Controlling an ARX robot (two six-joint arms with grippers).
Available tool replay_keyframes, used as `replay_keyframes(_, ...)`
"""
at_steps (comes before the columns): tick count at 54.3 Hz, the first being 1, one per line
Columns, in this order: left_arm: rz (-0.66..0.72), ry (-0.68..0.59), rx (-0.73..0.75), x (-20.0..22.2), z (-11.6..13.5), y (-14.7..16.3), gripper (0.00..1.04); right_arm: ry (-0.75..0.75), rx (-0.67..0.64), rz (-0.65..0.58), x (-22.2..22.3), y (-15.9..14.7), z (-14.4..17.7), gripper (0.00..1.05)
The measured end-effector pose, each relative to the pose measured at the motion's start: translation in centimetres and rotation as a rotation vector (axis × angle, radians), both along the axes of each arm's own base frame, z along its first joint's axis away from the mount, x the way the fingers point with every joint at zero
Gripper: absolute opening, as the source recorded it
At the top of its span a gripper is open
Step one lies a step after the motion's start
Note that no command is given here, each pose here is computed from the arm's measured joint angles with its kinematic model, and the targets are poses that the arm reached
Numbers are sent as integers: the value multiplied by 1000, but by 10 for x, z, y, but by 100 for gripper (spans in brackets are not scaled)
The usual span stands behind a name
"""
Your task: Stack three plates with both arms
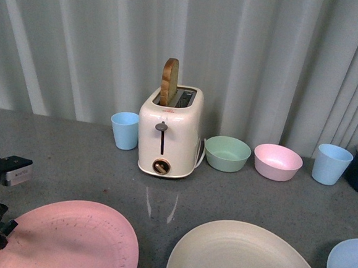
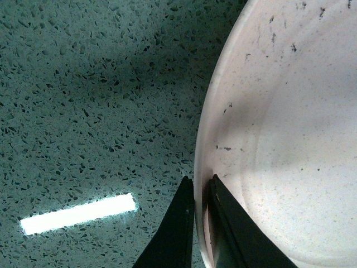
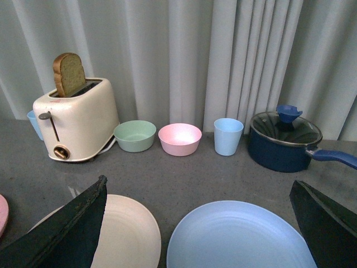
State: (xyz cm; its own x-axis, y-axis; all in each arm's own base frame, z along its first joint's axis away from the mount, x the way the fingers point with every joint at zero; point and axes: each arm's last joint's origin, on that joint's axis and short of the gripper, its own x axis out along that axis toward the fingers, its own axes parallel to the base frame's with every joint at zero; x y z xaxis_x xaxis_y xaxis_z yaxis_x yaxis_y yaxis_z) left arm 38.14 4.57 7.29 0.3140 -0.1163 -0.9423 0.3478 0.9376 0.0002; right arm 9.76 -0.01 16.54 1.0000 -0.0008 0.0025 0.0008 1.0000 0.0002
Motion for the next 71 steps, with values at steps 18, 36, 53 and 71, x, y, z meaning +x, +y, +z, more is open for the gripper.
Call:
replay_keyframes(18,16,-17,-4,2,24,14,4,0,0,0,0,0,0,97)
replay_keyframes(36,73,-80,-32,10,89,49,3,0,0,0,0,0,0,97)
replay_keyframes(53,59,-96,-98,13,120,37,3,0,0,0,0,0,0,97)
replay_keyframes(71,-69,-59,-188,20,122,-53,3,0,0,0,0,0,0,97)
